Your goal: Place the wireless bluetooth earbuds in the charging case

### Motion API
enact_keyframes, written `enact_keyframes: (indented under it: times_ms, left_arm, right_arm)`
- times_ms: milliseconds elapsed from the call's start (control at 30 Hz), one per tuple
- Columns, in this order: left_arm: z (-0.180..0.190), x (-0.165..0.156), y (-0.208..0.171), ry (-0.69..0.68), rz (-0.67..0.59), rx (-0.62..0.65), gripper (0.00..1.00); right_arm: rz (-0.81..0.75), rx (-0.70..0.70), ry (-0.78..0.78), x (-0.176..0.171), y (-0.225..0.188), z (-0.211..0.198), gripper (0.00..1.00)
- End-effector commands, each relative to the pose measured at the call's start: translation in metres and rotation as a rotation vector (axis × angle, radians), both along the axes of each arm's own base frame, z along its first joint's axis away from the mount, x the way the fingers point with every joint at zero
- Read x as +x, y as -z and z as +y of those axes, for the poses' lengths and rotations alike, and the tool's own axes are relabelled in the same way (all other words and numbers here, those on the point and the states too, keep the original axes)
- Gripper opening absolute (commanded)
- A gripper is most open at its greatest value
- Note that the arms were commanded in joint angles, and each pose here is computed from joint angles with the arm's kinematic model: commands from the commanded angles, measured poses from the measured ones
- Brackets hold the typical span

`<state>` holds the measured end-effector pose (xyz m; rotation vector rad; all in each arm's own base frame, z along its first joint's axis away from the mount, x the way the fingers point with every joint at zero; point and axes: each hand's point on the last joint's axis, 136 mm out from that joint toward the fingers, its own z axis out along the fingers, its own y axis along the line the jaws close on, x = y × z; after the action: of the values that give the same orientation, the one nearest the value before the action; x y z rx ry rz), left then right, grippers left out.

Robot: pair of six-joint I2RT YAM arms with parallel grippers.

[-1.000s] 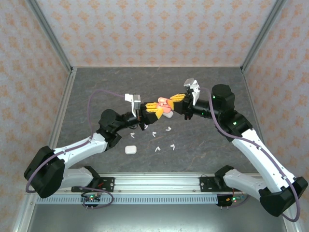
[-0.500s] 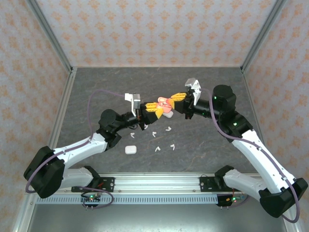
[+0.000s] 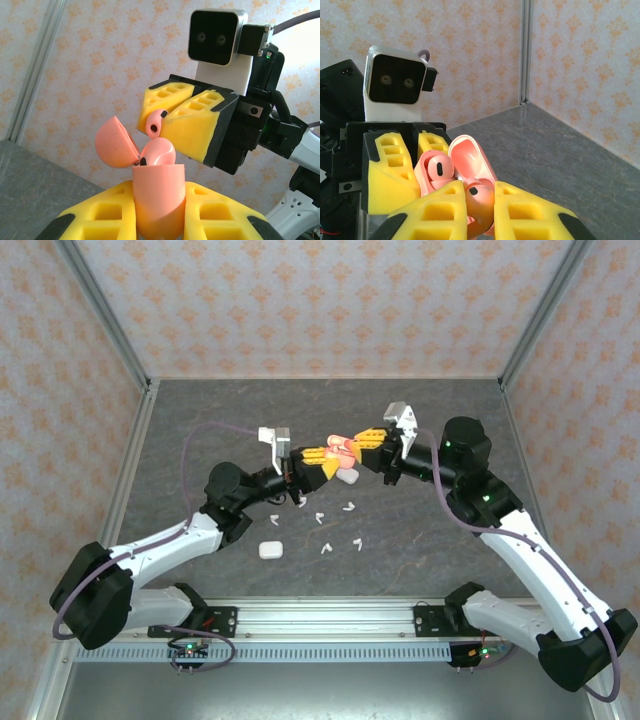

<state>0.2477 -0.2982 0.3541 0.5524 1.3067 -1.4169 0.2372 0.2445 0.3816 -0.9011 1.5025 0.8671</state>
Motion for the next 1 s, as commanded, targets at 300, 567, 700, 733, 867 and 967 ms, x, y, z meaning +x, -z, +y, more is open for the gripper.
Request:
enact_keyframes:
  times_ms: [300, 567, 700, 733, 867, 967]
  left_arm:
    - [0.001, -0.006, -0.023, 0.011, -0.049, -0.06, 0.0]
    - [0.001, -0.008, -0.026, 0.017, -0.058, -0.067, 0.0]
    - [0.002, -0.008, -0.026, 0.019, -0.06, -0.069, 0.0]
    - [0.002, -0.009, -0.026, 0.02, -0.06, -0.067, 0.0]
    - [0.002, -0.009, -0.026, 0.021, -0.061, -0.068, 0.0]
    - [0.002, -0.008, -0.027, 0.014, -0.063, -0.07, 0.0]
  right_arm:
    - [-0.037, 0.002, -0.02, -0.001, 0.002, 0.001, 0.14]
    - [-0.029, -0.011, -0.014, 0.002, 0.006, 0.001, 0.14]
    - [-0.032, -0.018, 0.005, 0.005, 0.007, 0.0, 0.14]
    - [-0.036, -0.019, 0.011, 0.006, 0.006, -0.001, 0.14]
    - [-0.038, -0.026, 0.01, 0.006, 0.006, -0.001, 0.14]
    - [-0.013, -0.034, -0.041, -0.003, 0.009, 0.002, 0.14]
